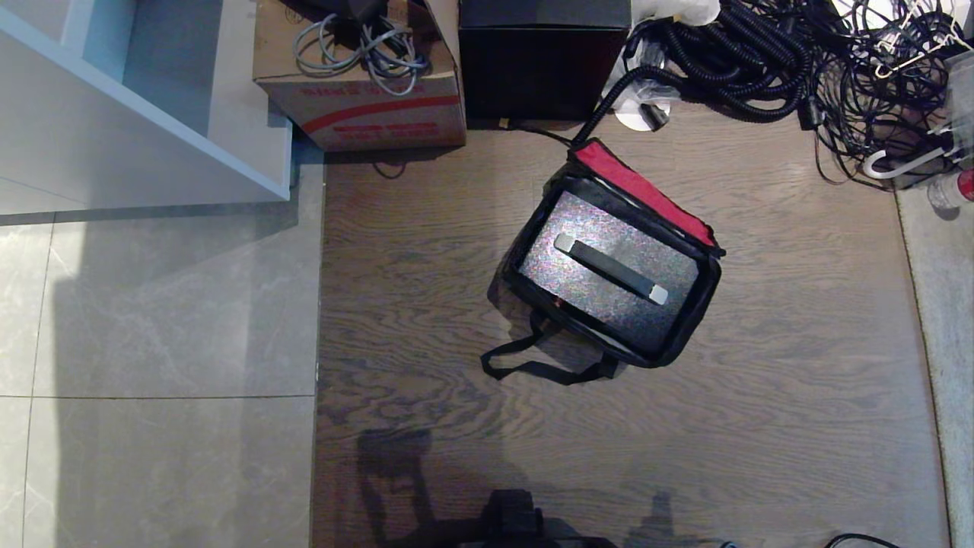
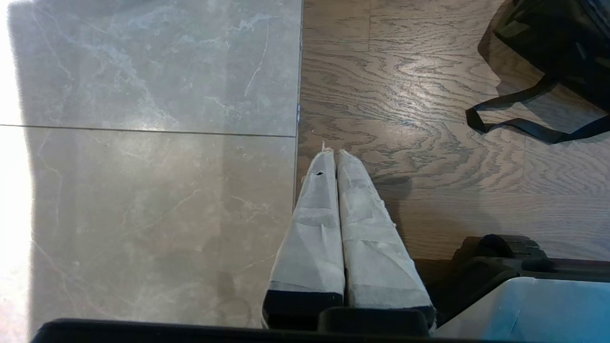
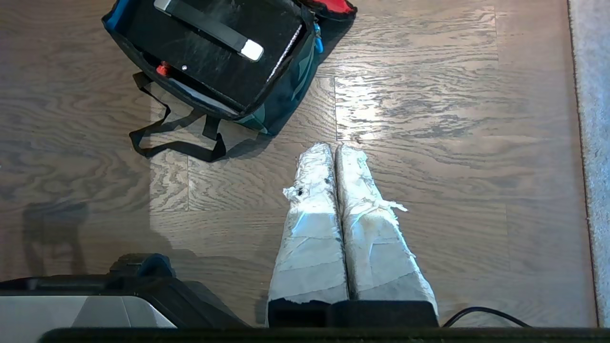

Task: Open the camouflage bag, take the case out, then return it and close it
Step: Grip the handle

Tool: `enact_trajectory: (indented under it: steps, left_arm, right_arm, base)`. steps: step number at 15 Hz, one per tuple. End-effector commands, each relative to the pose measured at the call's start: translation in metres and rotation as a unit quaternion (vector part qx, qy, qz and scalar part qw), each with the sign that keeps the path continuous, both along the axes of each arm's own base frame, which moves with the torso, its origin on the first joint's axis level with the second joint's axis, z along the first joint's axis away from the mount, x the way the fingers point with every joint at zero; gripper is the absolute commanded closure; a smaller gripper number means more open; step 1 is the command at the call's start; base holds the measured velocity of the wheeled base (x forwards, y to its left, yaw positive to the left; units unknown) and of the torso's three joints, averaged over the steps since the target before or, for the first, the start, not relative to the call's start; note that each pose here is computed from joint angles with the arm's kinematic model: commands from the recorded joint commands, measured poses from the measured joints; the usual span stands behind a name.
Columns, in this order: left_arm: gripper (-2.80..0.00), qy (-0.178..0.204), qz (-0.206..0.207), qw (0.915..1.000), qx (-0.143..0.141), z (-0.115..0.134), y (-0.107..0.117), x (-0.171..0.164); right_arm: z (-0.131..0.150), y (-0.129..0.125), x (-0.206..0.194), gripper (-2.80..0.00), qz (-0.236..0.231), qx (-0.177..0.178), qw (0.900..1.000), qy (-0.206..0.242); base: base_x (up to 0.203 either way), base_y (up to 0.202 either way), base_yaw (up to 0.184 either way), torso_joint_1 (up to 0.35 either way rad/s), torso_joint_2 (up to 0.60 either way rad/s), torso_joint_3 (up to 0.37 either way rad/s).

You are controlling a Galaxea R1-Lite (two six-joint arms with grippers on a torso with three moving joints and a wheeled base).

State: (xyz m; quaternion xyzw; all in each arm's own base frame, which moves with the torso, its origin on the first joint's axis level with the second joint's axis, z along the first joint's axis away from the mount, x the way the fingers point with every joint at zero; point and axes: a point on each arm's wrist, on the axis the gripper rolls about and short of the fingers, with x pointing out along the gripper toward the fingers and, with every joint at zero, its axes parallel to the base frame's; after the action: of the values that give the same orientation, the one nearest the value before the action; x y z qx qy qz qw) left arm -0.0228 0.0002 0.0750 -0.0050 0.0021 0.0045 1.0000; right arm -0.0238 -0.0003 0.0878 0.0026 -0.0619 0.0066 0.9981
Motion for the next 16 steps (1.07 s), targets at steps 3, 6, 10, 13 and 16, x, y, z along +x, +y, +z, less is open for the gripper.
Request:
enact_trajectory:
  steps: [3, 6, 10, 13, 16]
  left_arm:
    - [0.00, 0.000, 0.000, 1.0000, 0.000, 0.0000, 0.0000, 0.0000]
    - [0.00, 0.000, 0.000, 1.0000, 0.000, 0.0000, 0.0000, 0.0000]
    - [0.00, 0.000, 0.000, 1.0000, 0.000, 0.0000, 0.0000, 0.0000]
    - [0.00, 0.000, 0.000, 1.0000, 0.000, 0.0000, 0.0000, 0.0000]
    - [0.00, 0.000, 0.000, 1.0000, 0.000, 0.0000, 0.0000, 0.0000]
  right_arm:
    - [-0.0109, 0.0000, 0.0036, 0.00, 0.000, 0.000, 1.000, 0.021]
    - [-0.0109, 0.0000, 0.0036, 0.00, 0.000, 0.000, 1.000, 0.021]
    - [-0.0109, 0.0000, 0.0036, 0.00, 0.000, 0.000, 1.000, 0.021]
    - [-0.0109, 0.0000, 0.0036, 0.00, 0.000, 0.000, 1.000, 0.021]
    - [-0.0109, 0.0000, 0.0036, 0.00, 0.000, 0.000, 1.000, 0.021]
  base:
    - [0.000, 0.000, 0.000, 0.000, 0.00, 0.000]
    - [0.000, 0.000, 0.000, 0.000, 0.00, 0.000]
    - [0.000, 0.000, 0.000, 0.000, 0.00, 0.000]
    - [0.000, 0.000, 0.000, 0.000, 0.00, 0.000]
    - [0.000, 0.000, 0.000, 0.000, 0.00, 0.000]
